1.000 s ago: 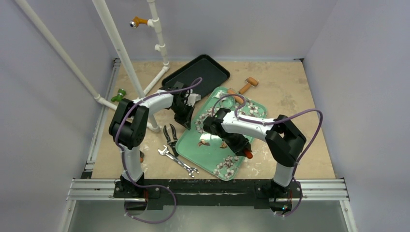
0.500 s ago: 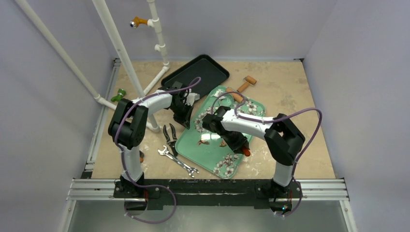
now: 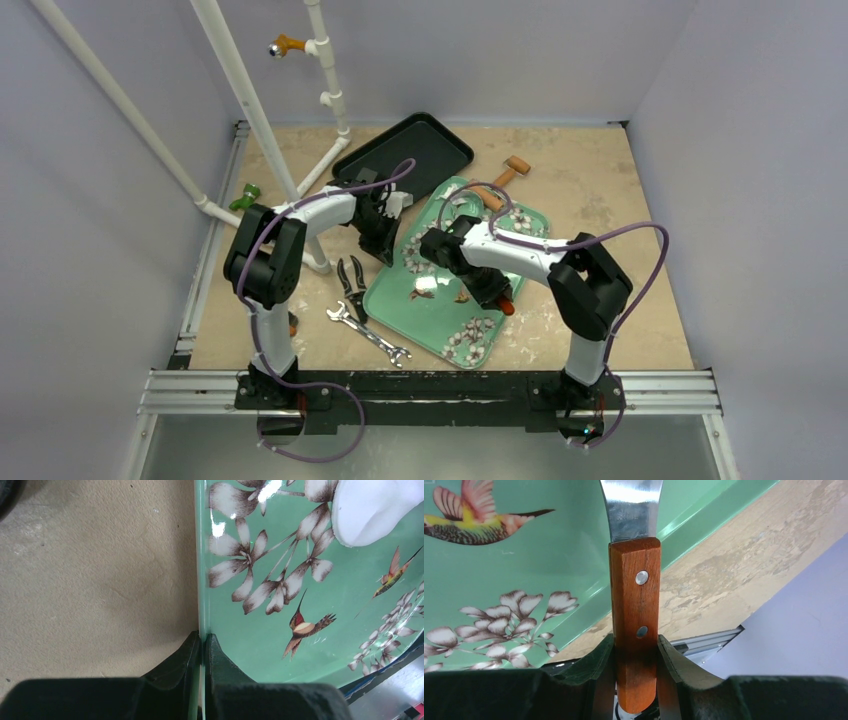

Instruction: Roll out the dumpling wrappers from the dough

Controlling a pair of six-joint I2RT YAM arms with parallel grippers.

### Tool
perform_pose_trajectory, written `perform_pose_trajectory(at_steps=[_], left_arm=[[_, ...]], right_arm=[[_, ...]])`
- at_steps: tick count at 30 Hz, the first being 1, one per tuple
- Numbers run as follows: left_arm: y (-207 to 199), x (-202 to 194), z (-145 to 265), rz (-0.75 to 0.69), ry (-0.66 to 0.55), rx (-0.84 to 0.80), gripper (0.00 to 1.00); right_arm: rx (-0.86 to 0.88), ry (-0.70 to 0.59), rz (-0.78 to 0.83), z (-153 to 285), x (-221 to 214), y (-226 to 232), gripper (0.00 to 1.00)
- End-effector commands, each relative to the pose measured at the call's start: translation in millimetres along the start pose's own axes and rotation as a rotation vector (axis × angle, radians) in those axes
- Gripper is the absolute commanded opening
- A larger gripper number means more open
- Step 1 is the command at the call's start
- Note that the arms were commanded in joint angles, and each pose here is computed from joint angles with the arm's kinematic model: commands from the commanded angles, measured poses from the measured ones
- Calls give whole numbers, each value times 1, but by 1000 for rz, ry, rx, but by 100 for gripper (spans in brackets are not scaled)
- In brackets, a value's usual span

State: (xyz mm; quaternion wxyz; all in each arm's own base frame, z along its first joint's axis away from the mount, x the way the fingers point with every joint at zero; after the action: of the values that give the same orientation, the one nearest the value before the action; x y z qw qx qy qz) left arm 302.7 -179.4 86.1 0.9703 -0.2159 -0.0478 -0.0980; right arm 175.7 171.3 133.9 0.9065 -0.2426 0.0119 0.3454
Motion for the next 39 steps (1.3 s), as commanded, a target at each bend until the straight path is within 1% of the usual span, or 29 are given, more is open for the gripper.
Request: perform_pose_trajectory(at_steps=[1,7,11,16,19,21,23,25,30,34,39], left_arm=[[-13,-1,18,-11,-25,-51,0],[-14,0,18,-12,-29,-51,0],[-13,0,18,-10,-28,-51,0],[-14,0,18,-8,-26,-54,0],[-14,0,18,-7,-26,-56,0],[-14,0,19,-7,-26,-58,0],[-15,0,19,-8,-28,-59,0],[-15,1,19,-7,-28,-59,0],[-15,2,19,-5,-30,-61,0],[-14,1,18,-2,-26,-61,0],[-14,1,17,-1,-25,-61,0]], right_arm=[[-47,-118,-67,1,21,-7,0],[-29,-84,-21,-2,10,4,0],[2,-78,-28,3,3,8,0],[3,-15,-20,-1,-9,10,0],[-11,59,27,-9,-19,11,0],[-28,71,52,-8,-23,10,0],[-36,64,60,-3,-24,8,0],[-16,30,73,0,-20,11,0],[1,77,105,-9,-15,23,0],[15,-1,75,-1,-4,25,0],[13,-9,88,-1,3,29,0]])
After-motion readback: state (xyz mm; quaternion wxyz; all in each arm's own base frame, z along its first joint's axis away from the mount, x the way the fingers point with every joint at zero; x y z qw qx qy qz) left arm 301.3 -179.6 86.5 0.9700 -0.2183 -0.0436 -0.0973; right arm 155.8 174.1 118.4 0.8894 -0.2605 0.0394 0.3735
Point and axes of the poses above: each gripper's point midway between its finger pads, its own z axis back along the fingers, its own y axis along the line the jaws close on, x = y × z, the point moved 7 cm from there along z, back along the fingers, and after that the axes turned 14 degrees about z, right-handed, at the moved point
